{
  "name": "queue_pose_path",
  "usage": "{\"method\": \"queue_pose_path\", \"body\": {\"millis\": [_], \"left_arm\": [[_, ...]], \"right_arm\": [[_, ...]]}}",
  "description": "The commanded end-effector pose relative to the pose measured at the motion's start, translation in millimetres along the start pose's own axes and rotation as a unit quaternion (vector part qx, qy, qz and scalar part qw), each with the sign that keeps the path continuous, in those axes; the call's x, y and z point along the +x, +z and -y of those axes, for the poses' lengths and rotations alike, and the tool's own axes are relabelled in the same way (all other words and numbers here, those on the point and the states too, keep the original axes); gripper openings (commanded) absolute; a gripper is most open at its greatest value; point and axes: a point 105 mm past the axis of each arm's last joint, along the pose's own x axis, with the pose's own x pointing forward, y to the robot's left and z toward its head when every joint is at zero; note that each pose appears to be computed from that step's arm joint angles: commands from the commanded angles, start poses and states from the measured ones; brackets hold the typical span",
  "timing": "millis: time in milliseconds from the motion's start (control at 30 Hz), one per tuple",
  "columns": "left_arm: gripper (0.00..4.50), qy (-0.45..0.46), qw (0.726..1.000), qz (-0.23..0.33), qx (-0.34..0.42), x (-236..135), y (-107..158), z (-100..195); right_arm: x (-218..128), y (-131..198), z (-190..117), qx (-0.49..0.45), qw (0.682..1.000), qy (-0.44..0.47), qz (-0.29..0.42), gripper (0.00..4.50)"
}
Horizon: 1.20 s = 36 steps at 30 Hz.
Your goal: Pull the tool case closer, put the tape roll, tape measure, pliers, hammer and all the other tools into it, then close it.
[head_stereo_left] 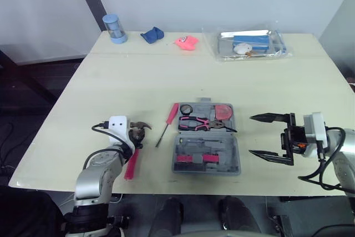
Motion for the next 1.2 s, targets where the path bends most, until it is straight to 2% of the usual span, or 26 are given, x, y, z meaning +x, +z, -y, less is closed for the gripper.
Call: {"method": "queue_pose_path", "body": {"millis": [33, 67, 100, 433, 700, 867, 967, 1100, 1200], "left_arm": [[0.9, 0.001, 1.0, -0.011, -0.005, 1.9, -6.6, -0.6], [0.29, 0.001, 1.0, -0.011, -0.005, 2.1, -6.5, -0.7], [0.04, 0.002, 1.0, -0.011, -0.005, 2.4, -6.5, -1.1], [0.01, -0.006, 1.0, -0.002, 0.01, 1.1, -3.4, -5.2], [0.01, -0.119, 0.986, 0.043, 0.105, -18.6, 33.9, 2.9], [0.01, -0.242, 0.949, 0.038, 0.197, -37.3, 54.9, 22.5], [0.01, -0.307, 0.918, 0.026, 0.25, -46.3, 67.4, 36.9], [0.01, -0.403, 0.858, 0.02, 0.317, -50.9, 85.9, 76.2], [0.01, -0.444, 0.828, 0.018, 0.341, -50.1, 90.4, 100.8]], "right_arm": [[-2.3, 7.8, 1.5, -0.021, 1.0, -0.004, 0.006, 4.5], [-2.3, 7.8, 1.5, -0.021, 1.0, -0.004, 0.006, 4.5], [-2.5, 7.7, 1.4, -0.021, 1.0, -0.005, 0.006, 4.5], [-2.8, 8.5, -1.4, -0.012, 1.0, -0.001, 0.014, 4.5], [-4.3, 9.3, -2.3, -0.007, 1.0, 0.001, 0.015, 4.5], [-6.0, 7.5, -3.2, -0.004, 1.0, 0.0, 0.013, 4.5], [-7.3, 6.7, -2.7, -0.005, 1.0, -0.004, 0.011, 4.5], [-13.1, 3.2, -5.2, -0.003, 1.0, -0.02, 0.007, 4.5], [-17.2, 1.7, -5.8, -0.001, 1.0, -0.031, 0.004, 4.5]]}}
